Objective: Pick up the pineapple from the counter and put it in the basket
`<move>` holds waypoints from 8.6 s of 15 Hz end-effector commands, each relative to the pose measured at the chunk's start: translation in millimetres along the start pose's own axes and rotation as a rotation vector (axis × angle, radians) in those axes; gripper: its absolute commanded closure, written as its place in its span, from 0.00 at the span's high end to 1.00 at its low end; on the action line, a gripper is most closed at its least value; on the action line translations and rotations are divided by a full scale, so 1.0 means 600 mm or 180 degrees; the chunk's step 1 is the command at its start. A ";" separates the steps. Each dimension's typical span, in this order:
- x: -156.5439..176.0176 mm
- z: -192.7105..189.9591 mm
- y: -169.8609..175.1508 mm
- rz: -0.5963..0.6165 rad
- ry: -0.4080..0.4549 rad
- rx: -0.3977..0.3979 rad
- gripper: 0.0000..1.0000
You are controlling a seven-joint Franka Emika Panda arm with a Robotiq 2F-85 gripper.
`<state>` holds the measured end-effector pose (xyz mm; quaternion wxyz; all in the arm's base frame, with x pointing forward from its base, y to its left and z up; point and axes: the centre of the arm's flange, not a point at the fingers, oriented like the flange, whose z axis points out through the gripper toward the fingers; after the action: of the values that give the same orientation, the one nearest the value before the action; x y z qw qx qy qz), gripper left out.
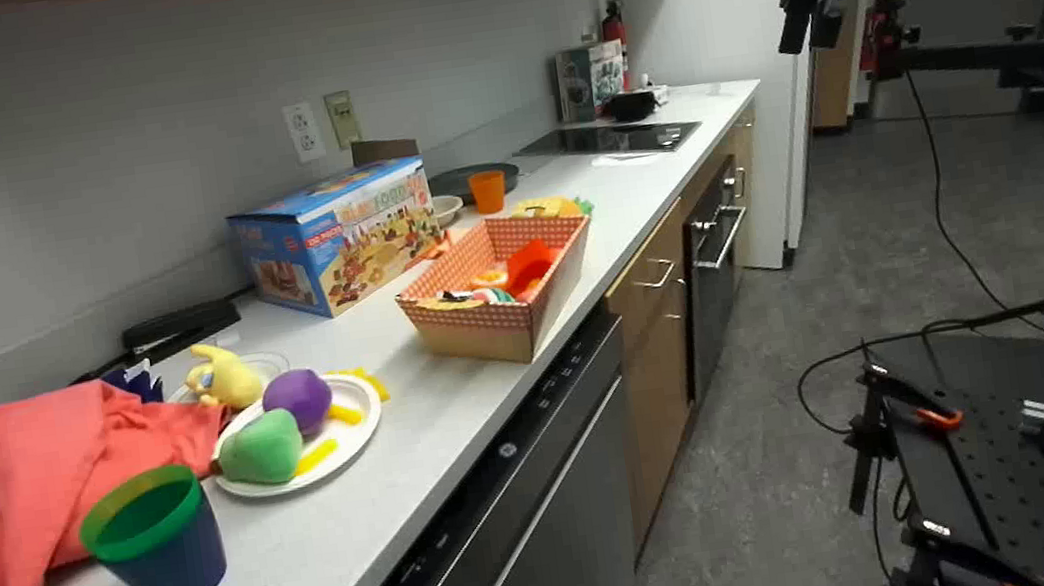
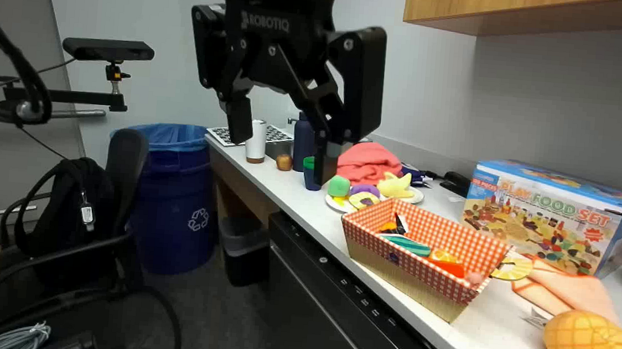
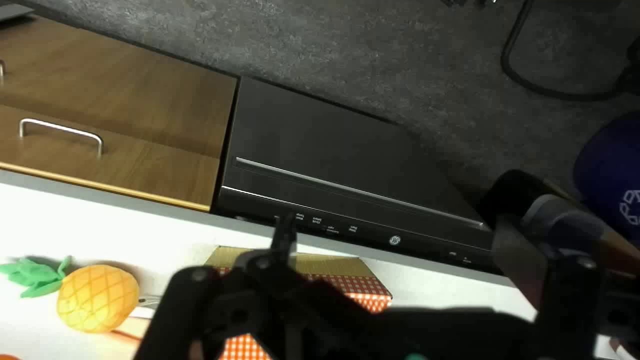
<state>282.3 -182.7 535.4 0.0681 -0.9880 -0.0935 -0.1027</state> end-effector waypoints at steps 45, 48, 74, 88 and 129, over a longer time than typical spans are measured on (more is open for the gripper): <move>0.002 0.010 -0.002 -0.0032 -0.0040 -0.0027 1.00; 0.003 0.009 -0.005 -0.0051 -0.0040 -0.0040 1.00; 0.362 0.058 0.073 0.0508 -0.0261 -0.0012 1.00; 0.344 0.045 0.348 0.1386 -0.0234 -0.0186 1.00; 0.515 0.302 0.608 0.1972 -0.0531 0.0163 1.00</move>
<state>648.7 -430.1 349.7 0.1125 -0.9731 0.2001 0.0189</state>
